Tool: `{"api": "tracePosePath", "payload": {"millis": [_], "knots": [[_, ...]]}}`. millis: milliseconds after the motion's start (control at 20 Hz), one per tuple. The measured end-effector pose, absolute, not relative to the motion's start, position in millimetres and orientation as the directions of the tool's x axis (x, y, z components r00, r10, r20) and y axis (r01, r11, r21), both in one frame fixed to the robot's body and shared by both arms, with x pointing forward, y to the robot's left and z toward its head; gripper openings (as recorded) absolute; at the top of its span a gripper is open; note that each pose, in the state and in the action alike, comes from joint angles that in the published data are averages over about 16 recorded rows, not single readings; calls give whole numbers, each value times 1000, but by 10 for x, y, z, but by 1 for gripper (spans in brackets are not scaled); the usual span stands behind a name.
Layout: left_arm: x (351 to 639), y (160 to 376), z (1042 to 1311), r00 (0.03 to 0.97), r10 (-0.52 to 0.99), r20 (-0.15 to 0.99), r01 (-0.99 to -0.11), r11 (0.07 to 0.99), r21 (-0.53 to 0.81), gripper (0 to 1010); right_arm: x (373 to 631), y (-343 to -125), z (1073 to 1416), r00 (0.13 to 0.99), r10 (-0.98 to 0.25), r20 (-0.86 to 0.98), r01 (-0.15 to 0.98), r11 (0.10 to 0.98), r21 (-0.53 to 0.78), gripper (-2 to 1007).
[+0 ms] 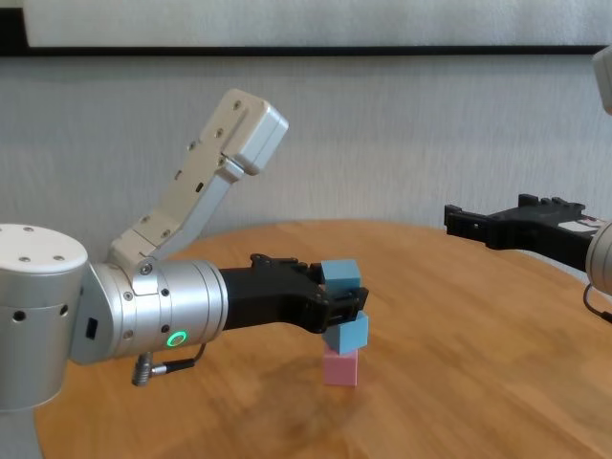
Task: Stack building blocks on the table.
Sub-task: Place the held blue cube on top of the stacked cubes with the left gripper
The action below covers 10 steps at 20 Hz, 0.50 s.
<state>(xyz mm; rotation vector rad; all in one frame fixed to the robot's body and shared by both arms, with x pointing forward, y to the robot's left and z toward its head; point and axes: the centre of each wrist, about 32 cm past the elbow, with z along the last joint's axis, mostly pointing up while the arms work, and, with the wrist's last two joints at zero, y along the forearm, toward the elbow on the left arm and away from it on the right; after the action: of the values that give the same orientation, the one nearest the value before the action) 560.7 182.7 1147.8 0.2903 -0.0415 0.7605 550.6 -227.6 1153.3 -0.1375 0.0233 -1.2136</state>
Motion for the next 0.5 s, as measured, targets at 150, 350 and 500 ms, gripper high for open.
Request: {"api": "tracePosePath", "payload": {"millis": [150,350,500], "knots": [[5612,1828,11470,725,674,139,-685,686,246,559,5506,-2276,11533,350,-935,56,932,342,-118,1005],[5622,1826,11460,726,674,136,-684,686,249,559,5506,-2276,11533,350,-935,56,932,342,-118,1005],[5631,1823,11452,727,674,134,-683,686,251,559,5506,-2276,11533,350,-935,56,932,342,-118,1005]]}}
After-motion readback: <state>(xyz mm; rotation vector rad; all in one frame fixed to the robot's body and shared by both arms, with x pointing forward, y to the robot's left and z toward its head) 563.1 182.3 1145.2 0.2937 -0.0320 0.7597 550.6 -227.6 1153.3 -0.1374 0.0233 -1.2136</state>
